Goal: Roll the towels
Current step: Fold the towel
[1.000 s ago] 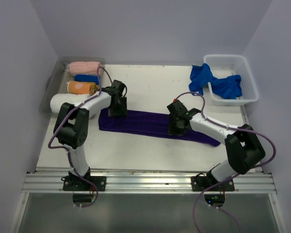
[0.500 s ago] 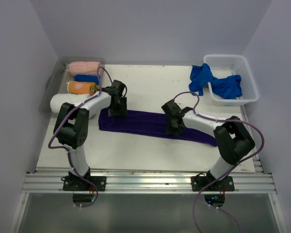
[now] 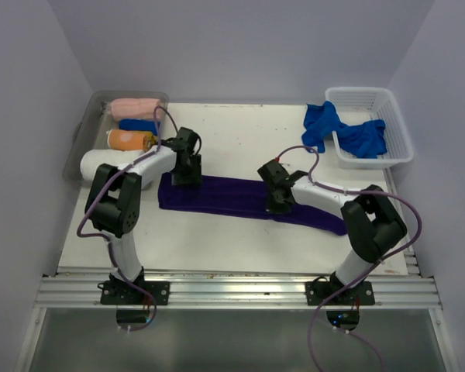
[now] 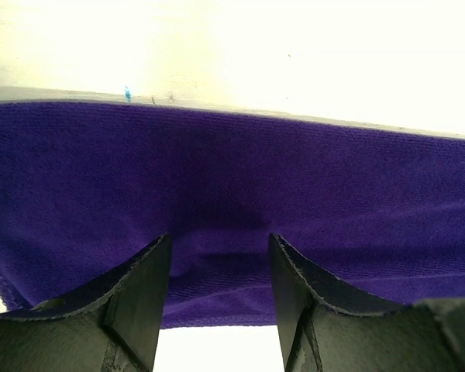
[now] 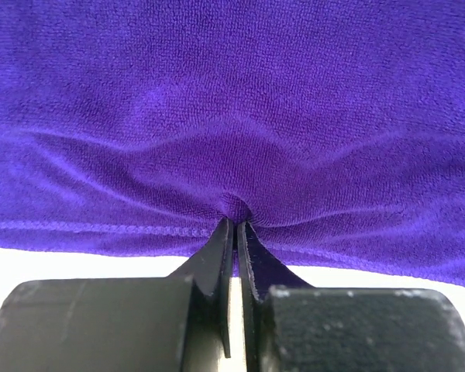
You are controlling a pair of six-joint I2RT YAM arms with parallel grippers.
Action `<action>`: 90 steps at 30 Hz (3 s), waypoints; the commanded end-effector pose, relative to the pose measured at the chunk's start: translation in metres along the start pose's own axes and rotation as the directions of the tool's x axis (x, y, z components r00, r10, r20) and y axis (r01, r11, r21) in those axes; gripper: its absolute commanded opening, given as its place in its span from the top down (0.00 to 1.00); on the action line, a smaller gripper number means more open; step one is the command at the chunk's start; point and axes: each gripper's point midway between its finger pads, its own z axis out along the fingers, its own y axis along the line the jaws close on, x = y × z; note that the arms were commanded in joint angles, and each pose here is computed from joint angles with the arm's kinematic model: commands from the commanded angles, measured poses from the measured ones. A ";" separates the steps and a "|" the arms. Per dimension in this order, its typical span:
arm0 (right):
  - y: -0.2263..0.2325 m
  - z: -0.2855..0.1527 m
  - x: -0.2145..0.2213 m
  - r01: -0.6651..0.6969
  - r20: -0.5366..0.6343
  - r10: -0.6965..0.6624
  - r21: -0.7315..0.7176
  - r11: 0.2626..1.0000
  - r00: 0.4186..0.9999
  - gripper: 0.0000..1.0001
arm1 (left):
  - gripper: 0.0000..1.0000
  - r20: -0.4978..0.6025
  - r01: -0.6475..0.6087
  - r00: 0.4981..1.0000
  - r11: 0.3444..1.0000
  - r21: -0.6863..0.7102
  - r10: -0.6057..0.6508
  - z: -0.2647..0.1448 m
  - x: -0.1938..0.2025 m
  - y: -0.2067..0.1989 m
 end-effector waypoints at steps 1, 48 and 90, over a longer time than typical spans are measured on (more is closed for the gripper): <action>0.000 -0.015 -0.008 -0.011 0.046 0.012 -0.013 1.000 0.999 0.95 | 0.44 0.014 -0.007 1.000 1.000 -0.003 0.007 0.000 -0.008 0.005; 0.004 -0.028 -0.012 0.011 0.072 -0.010 -0.022 1.000 0.997 1.00 | 0.44 0.003 -0.012 1.000 1.000 -0.003 0.012 0.003 -0.006 0.008; -0.108 0.017 0.024 -0.217 -0.142 0.222 0.049 0.975 0.965 0.75 | 0.45 -0.044 0.019 0.999 0.999 -0.041 -0.021 0.013 -0.001 0.027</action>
